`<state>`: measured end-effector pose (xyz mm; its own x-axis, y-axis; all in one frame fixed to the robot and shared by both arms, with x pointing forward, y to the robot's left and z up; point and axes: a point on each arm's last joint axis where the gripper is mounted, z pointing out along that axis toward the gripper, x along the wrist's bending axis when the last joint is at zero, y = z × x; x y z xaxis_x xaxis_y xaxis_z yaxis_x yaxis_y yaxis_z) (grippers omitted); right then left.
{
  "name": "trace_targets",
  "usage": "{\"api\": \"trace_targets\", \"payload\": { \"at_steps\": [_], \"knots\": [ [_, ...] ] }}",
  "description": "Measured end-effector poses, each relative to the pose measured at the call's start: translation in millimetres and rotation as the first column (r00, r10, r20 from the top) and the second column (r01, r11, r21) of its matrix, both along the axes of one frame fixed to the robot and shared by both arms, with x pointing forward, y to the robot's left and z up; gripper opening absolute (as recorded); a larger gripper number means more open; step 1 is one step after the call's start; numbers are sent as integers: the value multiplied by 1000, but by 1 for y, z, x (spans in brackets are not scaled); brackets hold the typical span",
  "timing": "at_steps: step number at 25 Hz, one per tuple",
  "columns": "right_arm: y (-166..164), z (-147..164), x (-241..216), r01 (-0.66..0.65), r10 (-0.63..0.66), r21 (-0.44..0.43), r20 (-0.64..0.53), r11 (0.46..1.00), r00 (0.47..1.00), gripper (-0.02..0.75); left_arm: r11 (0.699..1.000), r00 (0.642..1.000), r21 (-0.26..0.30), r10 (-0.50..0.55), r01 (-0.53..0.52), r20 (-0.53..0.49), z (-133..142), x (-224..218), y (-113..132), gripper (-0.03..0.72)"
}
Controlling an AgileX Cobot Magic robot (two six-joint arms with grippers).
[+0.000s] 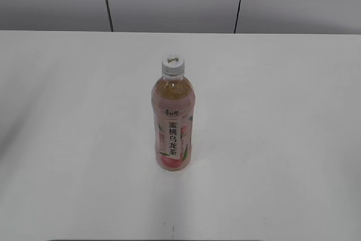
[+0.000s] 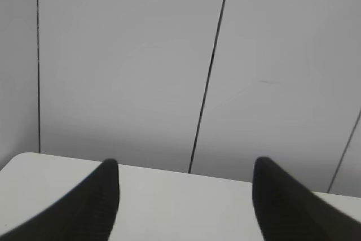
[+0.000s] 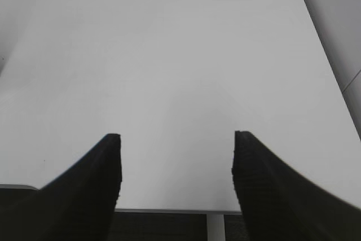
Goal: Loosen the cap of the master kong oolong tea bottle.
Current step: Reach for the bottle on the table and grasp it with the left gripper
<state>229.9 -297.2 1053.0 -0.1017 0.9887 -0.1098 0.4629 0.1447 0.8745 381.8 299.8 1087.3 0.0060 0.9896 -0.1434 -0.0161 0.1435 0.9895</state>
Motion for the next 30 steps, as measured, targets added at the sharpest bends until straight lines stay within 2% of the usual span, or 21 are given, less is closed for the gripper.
{"api": "trace_targets", "payload": {
  "at_steps": [4, 7, 13, 17, 21, 23, 26, 30],
  "knots": [
    [0, 0, 0, 0, 0, 0, 0, 1000, 1000, 472, 1000, 998, 5, 24, -24, -65, -29, 51, 0, 453],
    [0, 0, 0, 0, 0, 0, 0, 1000, 1000, 472, 1000, 1000, 18, 14, -14, -9, -46, 80, -5, 449],
    [0, 0, 0, 0, 0, 0, 0, 1000, 1000, 472, 985, 990, 114, -136, 133, 23, -98, 120, -34, 447],
    [0, 0, 0, 0, 0, 0, 0, 1000, 1000, 472, 968, 972, 99, -234, 232, 6, -129, 130, -45, 447],
    [0, 0, 0, 0, 0, 0, 0, 1000, 1000, 472, 948, 951, 86, -303, 307, -59, -151, 132, -52, 447],
    [0, 0, 0, 0, 0, 0, 0, 1000, 1000, 472, 929, 933, 89, -352, 358, -81, -157, 132, -56, 447],
    [0, 0, 0, 0, 0, 0, 0, 1000, 1000, 472, 878, 885, 112, -456, 465, -98, -160, 128, -66, 449],
    [0, 0, 0, 0, 0, 0, 0, 1000, 1000, 472, 803, 807, 87, -579, 589, -118, -162, 121, -77, 496]
  ]
}}
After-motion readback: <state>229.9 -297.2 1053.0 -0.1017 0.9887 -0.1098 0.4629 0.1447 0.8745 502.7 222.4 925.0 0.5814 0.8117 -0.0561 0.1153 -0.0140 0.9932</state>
